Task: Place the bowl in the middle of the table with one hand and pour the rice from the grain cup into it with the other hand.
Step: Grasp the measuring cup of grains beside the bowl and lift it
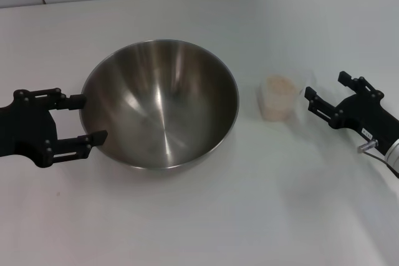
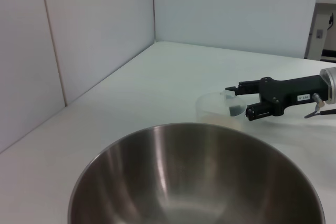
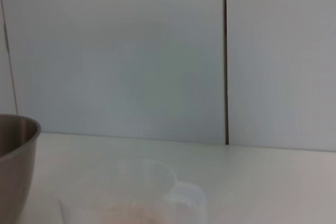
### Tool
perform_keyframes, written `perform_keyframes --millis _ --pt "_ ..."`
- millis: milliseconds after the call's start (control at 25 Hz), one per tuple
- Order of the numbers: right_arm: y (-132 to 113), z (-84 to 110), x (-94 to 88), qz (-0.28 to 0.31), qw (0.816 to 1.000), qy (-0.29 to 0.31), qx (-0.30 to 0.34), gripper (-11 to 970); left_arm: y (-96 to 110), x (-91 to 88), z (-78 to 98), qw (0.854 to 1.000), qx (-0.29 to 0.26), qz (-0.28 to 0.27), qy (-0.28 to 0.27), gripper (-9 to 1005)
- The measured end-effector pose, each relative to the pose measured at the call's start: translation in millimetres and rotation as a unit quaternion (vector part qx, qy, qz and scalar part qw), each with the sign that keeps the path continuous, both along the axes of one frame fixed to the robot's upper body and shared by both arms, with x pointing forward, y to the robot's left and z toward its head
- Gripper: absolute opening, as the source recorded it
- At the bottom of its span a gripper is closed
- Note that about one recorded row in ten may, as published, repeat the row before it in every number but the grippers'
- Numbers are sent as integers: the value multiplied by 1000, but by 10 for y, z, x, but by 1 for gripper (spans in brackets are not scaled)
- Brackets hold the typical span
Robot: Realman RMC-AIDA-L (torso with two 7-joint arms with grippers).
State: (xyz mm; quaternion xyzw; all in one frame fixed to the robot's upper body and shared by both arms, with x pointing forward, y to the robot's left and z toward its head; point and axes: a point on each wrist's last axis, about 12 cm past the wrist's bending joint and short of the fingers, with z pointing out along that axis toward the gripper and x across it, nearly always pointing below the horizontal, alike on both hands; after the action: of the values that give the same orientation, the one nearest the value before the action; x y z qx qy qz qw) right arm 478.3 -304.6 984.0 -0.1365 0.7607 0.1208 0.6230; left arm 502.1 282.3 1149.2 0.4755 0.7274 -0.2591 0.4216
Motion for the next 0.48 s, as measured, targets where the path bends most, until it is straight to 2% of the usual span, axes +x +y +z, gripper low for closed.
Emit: perform_keyframes --millis 480 --pt "34 53 95 2 1000 -12 3 798 -9 16 6 1000 -1 -1 2 761"
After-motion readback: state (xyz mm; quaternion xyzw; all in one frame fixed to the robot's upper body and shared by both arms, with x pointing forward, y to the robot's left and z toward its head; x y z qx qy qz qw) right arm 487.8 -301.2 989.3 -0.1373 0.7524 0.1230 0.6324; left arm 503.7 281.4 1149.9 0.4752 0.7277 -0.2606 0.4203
